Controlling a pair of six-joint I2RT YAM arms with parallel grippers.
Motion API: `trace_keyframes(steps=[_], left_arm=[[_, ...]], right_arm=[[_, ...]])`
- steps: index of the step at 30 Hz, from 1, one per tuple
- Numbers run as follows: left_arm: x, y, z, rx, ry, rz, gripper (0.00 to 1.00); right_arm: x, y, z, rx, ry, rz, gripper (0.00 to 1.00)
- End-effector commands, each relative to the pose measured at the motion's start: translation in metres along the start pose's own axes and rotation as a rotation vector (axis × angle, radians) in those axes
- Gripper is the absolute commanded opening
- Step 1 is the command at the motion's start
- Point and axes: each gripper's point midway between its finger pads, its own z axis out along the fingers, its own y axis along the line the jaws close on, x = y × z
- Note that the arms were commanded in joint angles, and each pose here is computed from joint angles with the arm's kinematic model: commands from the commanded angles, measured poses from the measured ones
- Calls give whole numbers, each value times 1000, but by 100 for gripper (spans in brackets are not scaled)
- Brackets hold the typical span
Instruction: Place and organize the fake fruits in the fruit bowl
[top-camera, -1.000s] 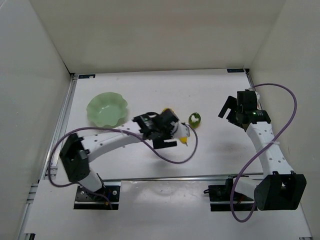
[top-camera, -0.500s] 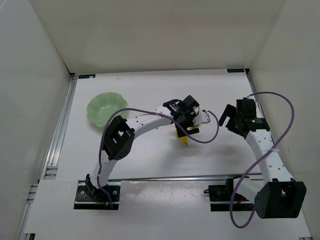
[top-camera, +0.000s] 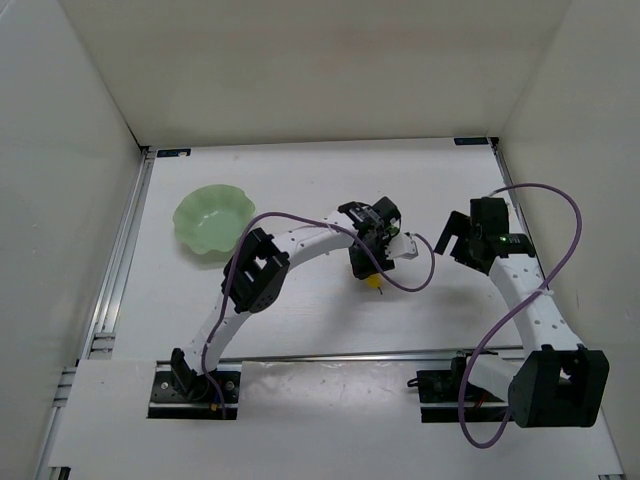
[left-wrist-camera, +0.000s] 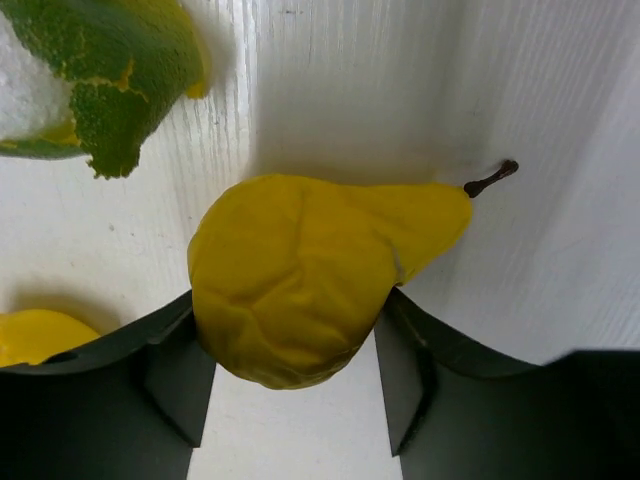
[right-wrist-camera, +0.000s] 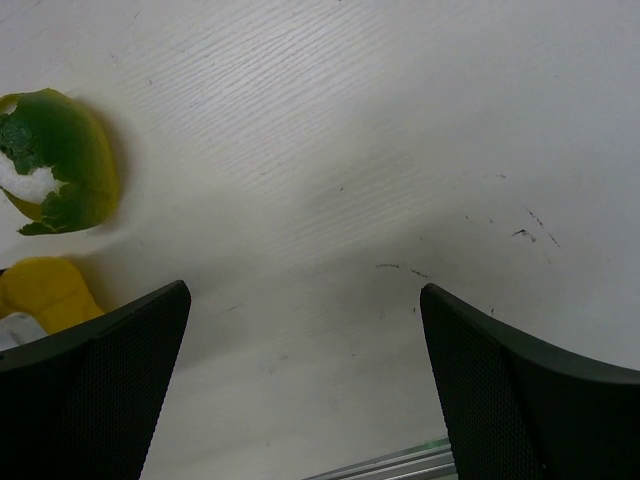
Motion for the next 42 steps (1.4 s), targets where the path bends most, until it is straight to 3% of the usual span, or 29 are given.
trace_keyframes(steps=[1, 2, 4, 9, 10, 11, 16, 17, 21, 25, 26, 28, 32, 36, 40, 42], left_arm=[[-10, 0, -11, 34, -47, -34, 60], [-10, -1, -11, 34, -47, -48, 47], [-12, -1, -19, 30, -54, -56, 35], [-10, -2, -41, 15, -74, -97, 26], [-11, 0, -46, 3, -79, -105, 12], [-13, -1, -56, -4, -91, -114, 10], [-10, 10, -106, -49, -134, -200, 10], [-12, 14, -131, -75, -172, -217, 10], [28, 50, -184, -181, -243, -411, 10], [114, 110, -233, -387, -272, -736, 10], [161, 128, -241, -468, -236, -879, 10], [218, 147, -265, -588, -230, -1021, 10], [293, 138, -253, -630, -117, -1182, 12], [327, 129, -241, -636, -35, -1258, 14], [357, 124, -220, -622, 64, -1320, 28], [367, 124, -221, -654, 100, -1342, 53]], right_arm=[[-18, 6, -4, -24, -48, -13, 100], [-18, 6, -4, -24, -48, -13, 100], [-18, 6, -4, -24, -48, -13, 100], [-14, 5, -2, -20, -38, -6, 100], [-14, 5, -2, -20, -38, -6, 100], [-13, 7, -3, -30, -34, -6, 100], [-11, 9, -1, -39, -30, 6, 100], [-7, 10, 0, -45, -17, 17, 100], [3, 22, 9, -99, 25, 54, 100], [7, 40, 18, -138, 60, 54, 100], [6, 48, 18, -159, 61, 45, 100], [2, 66, 20, -186, 66, 9, 100], [2, 99, 32, -216, 119, -57, 100], [0, 124, 51, -240, 180, -79, 100], [-7, 151, 69, -265, 218, -88, 100], [-9, 159, 79, -249, 234, -103, 100]])
